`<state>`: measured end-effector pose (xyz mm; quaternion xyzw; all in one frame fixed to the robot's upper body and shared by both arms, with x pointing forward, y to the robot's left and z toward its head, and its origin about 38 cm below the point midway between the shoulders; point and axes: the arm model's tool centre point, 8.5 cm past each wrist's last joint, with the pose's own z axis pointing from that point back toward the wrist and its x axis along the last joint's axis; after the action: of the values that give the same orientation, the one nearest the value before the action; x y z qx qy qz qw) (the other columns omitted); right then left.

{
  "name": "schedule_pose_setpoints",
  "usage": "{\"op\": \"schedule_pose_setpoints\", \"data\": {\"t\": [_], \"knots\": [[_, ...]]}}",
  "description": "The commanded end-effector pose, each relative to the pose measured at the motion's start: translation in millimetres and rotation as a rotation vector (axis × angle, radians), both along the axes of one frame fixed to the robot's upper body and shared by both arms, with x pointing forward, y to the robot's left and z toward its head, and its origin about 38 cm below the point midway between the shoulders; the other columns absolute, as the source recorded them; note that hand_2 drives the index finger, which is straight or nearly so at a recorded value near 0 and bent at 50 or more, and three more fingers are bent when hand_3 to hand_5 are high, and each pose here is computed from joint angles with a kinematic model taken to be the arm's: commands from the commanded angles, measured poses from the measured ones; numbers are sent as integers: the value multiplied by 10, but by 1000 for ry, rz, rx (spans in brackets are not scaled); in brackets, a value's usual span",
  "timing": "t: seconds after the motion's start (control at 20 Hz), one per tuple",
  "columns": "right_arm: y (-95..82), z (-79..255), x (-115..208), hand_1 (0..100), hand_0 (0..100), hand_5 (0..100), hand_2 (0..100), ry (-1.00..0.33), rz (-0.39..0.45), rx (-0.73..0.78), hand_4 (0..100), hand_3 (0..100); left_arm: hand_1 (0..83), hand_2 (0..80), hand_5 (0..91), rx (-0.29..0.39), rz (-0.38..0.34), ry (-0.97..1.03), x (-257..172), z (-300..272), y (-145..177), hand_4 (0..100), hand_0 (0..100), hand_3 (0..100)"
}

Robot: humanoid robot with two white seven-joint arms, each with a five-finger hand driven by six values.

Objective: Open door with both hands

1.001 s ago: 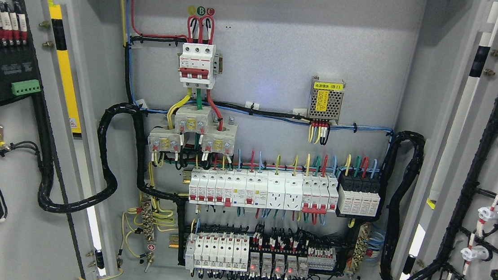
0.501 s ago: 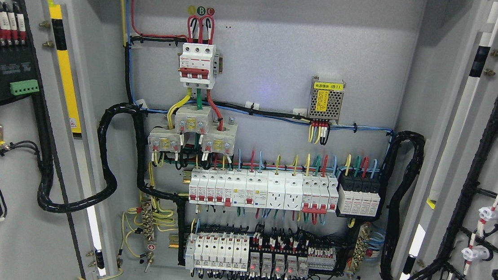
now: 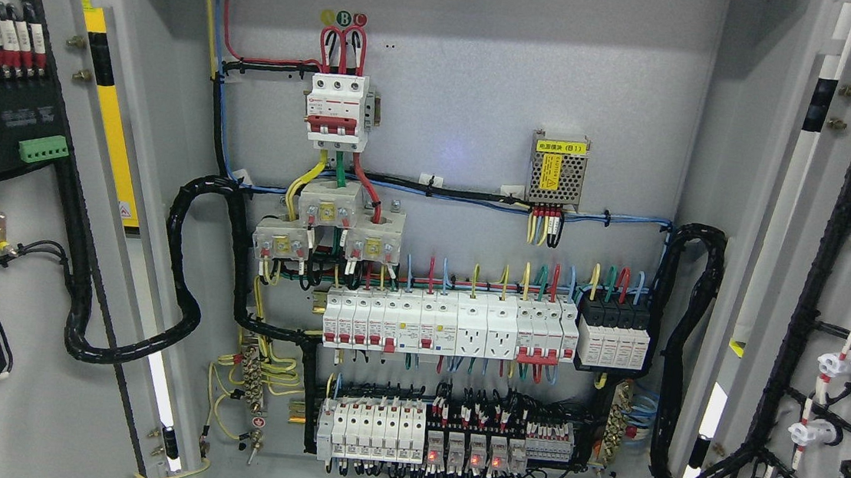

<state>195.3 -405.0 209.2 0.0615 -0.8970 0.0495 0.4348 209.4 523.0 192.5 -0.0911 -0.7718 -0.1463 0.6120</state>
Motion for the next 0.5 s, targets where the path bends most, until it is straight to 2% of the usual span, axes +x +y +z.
{"op": "schedule_pose_setpoints", "data": {"t": [0.0, 0.2, 0.4, 0.45], "knots": [[41, -15, 6, 108, 214, 0, 0, 3, 15, 0, 0, 0, 158, 110, 0, 19, -66, -38, -52, 88, -304, 121, 49, 256], [203, -46, 38, 108, 214, 0, 0, 7, 69, 13, 0, 0, 158, 110, 0, 6, -89, -31, -142, 1, -466, 121, 47, 256], [449, -180, 92, 108, 214, 0, 0, 43, 149, 39, 0, 0, 161, 110, 0, -8, -131, -11, -263, -125, -660, 119, 45, 258], [536, -242, 99, 108, 214, 0, 0, 60, 176, 54, 0, 0, 162, 110, 0, 5, -128, -2, -289, -153, -674, 117, 44, 256]]}}
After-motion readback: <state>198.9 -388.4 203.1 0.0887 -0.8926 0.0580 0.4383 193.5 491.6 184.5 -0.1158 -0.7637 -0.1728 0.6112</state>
